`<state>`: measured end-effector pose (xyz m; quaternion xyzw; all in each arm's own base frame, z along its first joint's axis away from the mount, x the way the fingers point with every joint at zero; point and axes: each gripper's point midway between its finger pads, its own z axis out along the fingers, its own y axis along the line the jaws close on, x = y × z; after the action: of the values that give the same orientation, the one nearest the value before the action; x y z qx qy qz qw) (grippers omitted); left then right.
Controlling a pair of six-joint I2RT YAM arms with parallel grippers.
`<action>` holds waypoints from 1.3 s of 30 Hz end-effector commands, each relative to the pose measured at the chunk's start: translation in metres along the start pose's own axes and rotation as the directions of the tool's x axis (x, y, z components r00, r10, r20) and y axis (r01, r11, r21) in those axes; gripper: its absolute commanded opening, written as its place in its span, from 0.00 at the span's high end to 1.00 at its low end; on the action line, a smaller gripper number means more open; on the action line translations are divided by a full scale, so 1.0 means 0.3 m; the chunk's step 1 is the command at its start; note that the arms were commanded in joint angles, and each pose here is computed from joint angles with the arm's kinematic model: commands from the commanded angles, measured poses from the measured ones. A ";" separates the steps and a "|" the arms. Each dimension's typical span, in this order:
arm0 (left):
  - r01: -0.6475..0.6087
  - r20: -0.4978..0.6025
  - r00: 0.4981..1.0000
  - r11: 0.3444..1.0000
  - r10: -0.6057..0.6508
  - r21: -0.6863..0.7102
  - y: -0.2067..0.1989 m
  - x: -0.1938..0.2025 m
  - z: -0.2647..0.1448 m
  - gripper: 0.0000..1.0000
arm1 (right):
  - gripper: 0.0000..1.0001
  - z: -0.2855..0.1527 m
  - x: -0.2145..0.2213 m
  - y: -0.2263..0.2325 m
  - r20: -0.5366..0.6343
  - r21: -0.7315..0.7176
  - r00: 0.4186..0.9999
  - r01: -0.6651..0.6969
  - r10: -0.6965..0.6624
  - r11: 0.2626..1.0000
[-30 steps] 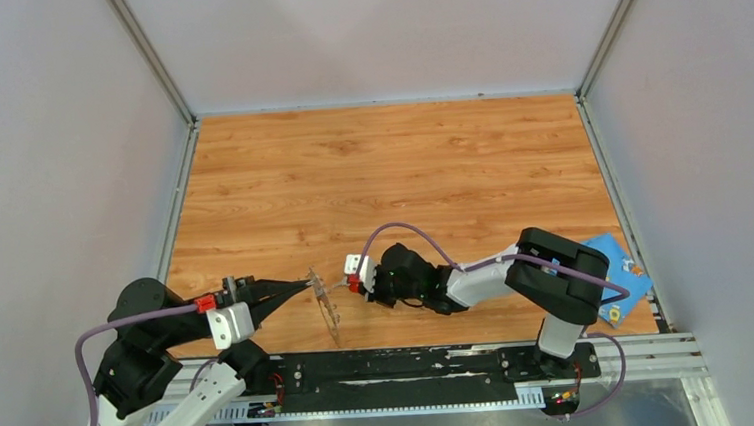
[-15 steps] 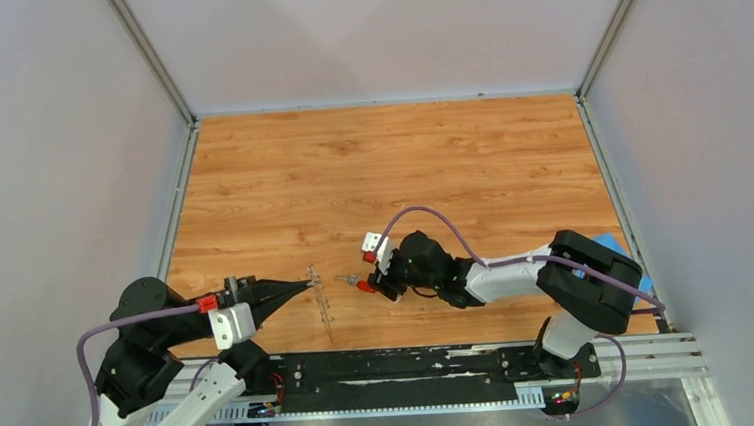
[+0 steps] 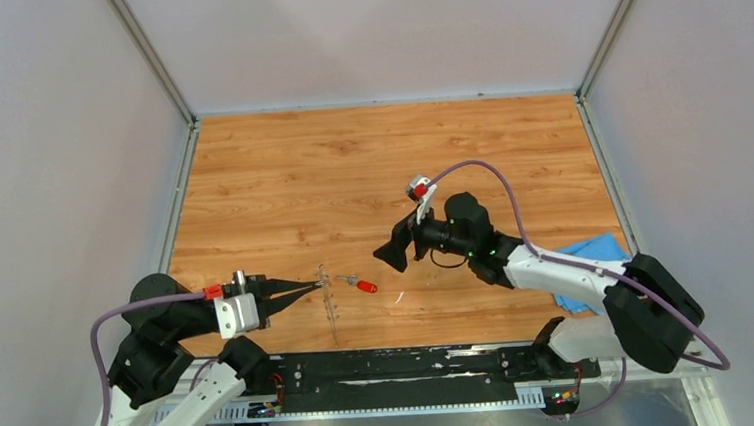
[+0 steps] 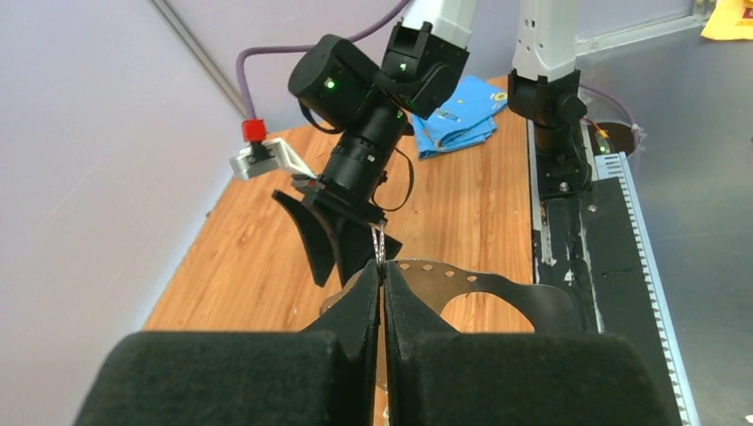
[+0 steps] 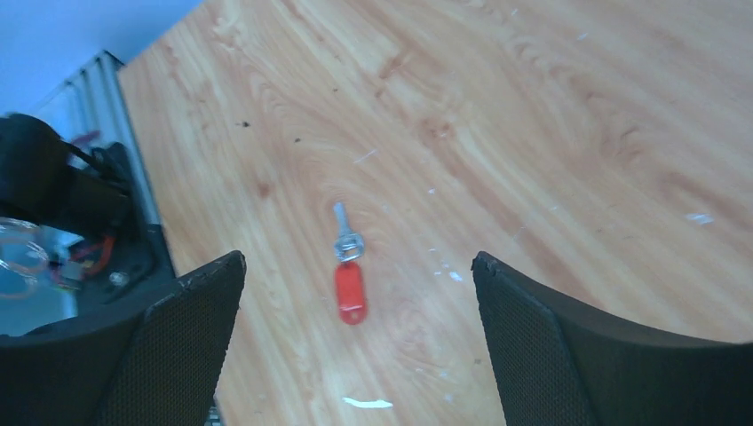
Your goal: Put the keys on the keyring
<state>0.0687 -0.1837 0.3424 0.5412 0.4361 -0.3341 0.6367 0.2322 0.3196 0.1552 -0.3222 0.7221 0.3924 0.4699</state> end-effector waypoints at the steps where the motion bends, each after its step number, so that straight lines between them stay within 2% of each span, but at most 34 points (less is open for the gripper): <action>1: 0.028 0.053 0.998 1.000 -0.027 -0.004 0.011 -0.026 0.021 1.00 | 0.00 0.017 0.197 0.016 -0.280 0.039 0.919 -0.278 0.278 0.960; 3: 0.040 0.058 0.998 0.999 -0.040 -0.007 0.015 -0.028 0.026 1.00 | 0.02 0.032 0.252 -0.042 -0.362 0.118 0.899 -0.220 0.248 0.968; 4: 0.045 0.059 0.997 0.999 -0.044 -0.007 0.016 -0.030 0.027 1.00 | 0.07 0.040 0.246 -0.063 -0.344 0.135 0.913 -0.184 0.220 0.974; 7: 0.043 0.062 0.997 0.999 -0.042 -0.011 0.019 -0.040 0.023 1.00 | 0.21 0.049 0.192 -0.097 -0.244 0.207 0.969 0.025 0.027 0.978; 9: 0.030 0.063 0.998 0.999 -0.029 -0.017 0.020 -0.044 0.019 1.00 | 0.27 0.066 0.188 -0.120 -0.241 0.235 0.970 0.037 0.022 0.971; 10: 0.029 0.061 0.998 0.999 -0.028 -0.018 0.020 -0.042 0.018 1.00 | 0.30 0.078 0.222 -0.122 -0.286 0.231 0.957 0.028 0.040 0.972; 12: 0.027 0.057 0.998 0.999 -0.026 -0.017 0.019 -0.036 0.019 1.00 | 0.34 0.128 0.234 -0.066 -0.335 0.113 0.942 0.045 -0.004 0.993; 13: 0.025 0.056 0.998 1.000 -0.024 -0.016 0.019 -0.035 0.019 1.00 | 0.15 0.143 0.242 -0.039 -0.340 0.068 0.940 0.065 -0.039 0.996; 14: 0.021 0.056 0.998 1.000 -0.020 -0.017 0.020 -0.034 0.019 1.00 | 0.02 0.150 0.245 -0.019 -0.333 0.050 0.939 0.107 -0.084 0.993; 17: 0.005 0.052 0.999 1.000 -0.003 -0.028 0.030 -0.043 0.016 1.00 | 0.00 0.124 0.158 -0.061 -0.263 0.236 0.949 0.237 -0.173 0.942; 19: -0.010 0.052 0.999 1.000 0.011 -0.029 0.032 -0.055 0.011 1.00 | 0.00 0.098 0.095 -0.091 -0.194 0.336 0.976 0.164 -0.102 0.928; 21: -0.015 0.057 0.998 1.000 0.016 -0.026 0.032 -0.060 0.011 1.00 | 0.02 0.102 0.104 -0.120 -0.168 0.379 0.986 0.051 0.014 0.924; 22: -0.015 0.060 0.998 1.000 0.017 -0.026 0.032 -0.061 0.012 1.00 | 0.05 0.130 0.114 -0.123 -0.174 0.347 0.985 0.069 -0.008 0.935; 24: -0.013 0.064 0.998 0.999 0.016 -0.035 0.038 -0.063 0.014 1.00 | 0.18 0.155 0.177 -0.101 -0.286 0.298 0.958 0.063 0.027 0.953; 26: -0.016 0.066 0.998 0.999 0.019 -0.040 0.040 -0.065 0.013 1.00 | 0.22 0.171 0.245 -0.070 -0.330 0.263 0.944 0.084 0.008 0.961; 29: -0.012 0.063 0.998 0.999 0.015 -0.035 0.038 -0.062 0.013 1.00 | 0.23 0.194 0.297 -0.008 -0.318 0.153 0.946 0.108 -0.055 0.982; 34: -0.008 0.062 0.998 1.000 0.010 -0.027 0.033 -0.062 0.013 1.00 | 0.42 0.230 0.362 0.065 -0.332 -0.020 0.937 0.108 -0.108 0.994; 39: -0.008 0.061 0.998 1.000 0.010 -0.030 0.030 -0.063 0.008 1.00 | 0.51 0.251 0.379 0.126 -0.276 -0.170 0.945 0.134 -0.177 0.976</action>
<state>0.0724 -0.1878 0.3494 0.5262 0.4328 -0.3455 0.6453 0.2090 0.3723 0.0319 -0.4165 0.7843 0.2960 0.3518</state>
